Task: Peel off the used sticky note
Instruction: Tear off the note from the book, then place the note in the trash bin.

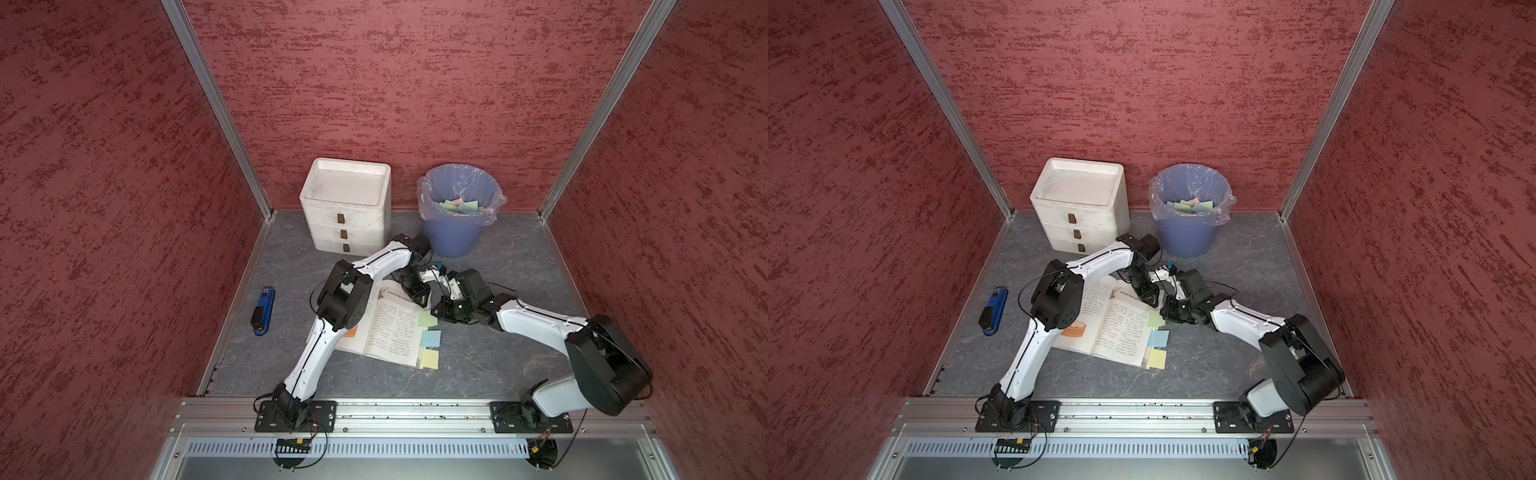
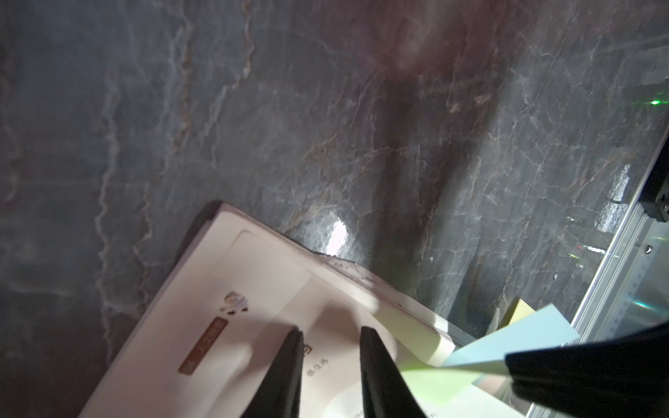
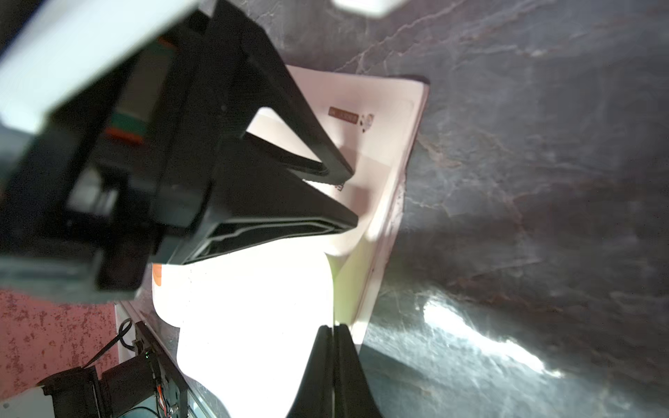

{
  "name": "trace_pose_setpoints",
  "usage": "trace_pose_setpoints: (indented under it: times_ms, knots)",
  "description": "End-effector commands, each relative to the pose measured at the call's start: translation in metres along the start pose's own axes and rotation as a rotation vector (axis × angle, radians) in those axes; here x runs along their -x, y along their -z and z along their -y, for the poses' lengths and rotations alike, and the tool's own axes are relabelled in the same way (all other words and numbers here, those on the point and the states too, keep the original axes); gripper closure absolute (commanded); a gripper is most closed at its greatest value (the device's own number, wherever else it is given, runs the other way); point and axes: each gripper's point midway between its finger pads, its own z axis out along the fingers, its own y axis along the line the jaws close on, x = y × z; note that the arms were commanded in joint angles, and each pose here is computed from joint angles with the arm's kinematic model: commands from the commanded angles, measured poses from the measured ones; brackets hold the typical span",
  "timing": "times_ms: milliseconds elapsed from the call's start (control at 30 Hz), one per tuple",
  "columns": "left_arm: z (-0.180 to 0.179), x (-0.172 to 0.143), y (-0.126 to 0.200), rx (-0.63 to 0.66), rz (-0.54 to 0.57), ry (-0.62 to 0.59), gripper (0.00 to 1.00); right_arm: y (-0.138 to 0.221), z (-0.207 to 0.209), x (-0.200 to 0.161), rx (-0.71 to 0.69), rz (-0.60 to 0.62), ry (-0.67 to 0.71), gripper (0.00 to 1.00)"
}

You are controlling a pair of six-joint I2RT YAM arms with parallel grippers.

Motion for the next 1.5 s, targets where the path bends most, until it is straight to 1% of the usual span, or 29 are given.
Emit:
trace_pose_setpoints:
  times_ms: [0,333,467,500,600,733,833,933,1000,1067,1133,1233,1267,1400,1467]
  knots:
    - [-0.010,-0.002,-0.016,0.020,-0.027,0.013,0.71,0.010,-0.012,0.007,0.000,0.050,0.060,1.00]
    - [-0.012,-0.004,-0.020,0.022,-0.034,0.026,0.72,0.022,-0.036,-0.005,0.043,0.052,0.152,1.00]
    - [-0.011,-0.003,-0.016,0.021,-0.025,0.026,0.72,0.038,-0.054,-0.013,0.092,0.052,0.199,1.00]
    - [-0.010,-0.001,-0.015,0.016,-0.019,0.025,0.72,0.045,-0.059,-0.014,0.108,0.057,0.210,1.00]
    - [-0.004,0.007,-0.003,-0.030,0.028,0.049,0.72,0.080,-0.081,-0.015,0.175,0.107,0.266,1.00]
    - [0.003,0.017,0.023,-0.055,0.080,0.056,0.73,0.131,-0.091,-0.012,0.152,0.194,0.334,1.00]
    - [0.012,0.022,0.055,-0.071,0.143,0.056,0.72,0.174,-0.108,0.001,0.136,0.275,0.389,1.00]
    - [0.015,0.020,0.090,-0.068,0.199,0.065,0.72,0.213,-0.115,0.029,0.040,0.379,0.403,1.00]
    - [0.018,0.015,0.117,-0.070,0.244,0.075,0.71,0.243,-0.126,0.057,-0.008,0.471,0.401,1.00]
    - [0.017,0.003,0.140,-0.062,0.277,0.092,0.70,0.267,-0.136,0.087,-0.043,0.542,0.392,1.00]
    - [0.015,-0.012,0.159,-0.047,0.304,0.107,0.68,0.282,-0.139,0.119,-0.091,0.600,0.376,1.00]
    - [0.009,-0.047,0.177,-0.024,0.324,0.148,0.64,0.303,-0.142,0.168,-0.140,0.688,0.332,1.00]
    - [0.004,-0.064,0.182,-0.015,0.331,0.177,0.62,0.302,-0.138,0.191,-0.167,0.706,0.310,1.00]
    - [-0.014,-0.126,0.177,0.031,0.326,0.278,0.60,0.294,-0.124,0.252,-0.268,0.756,0.277,1.00]
    - [-0.023,-0.157,0.169,0.045,0.321,0.337,0.60,0.290,-0.118,0.275,-0.327,0.776,0.288,1.00]
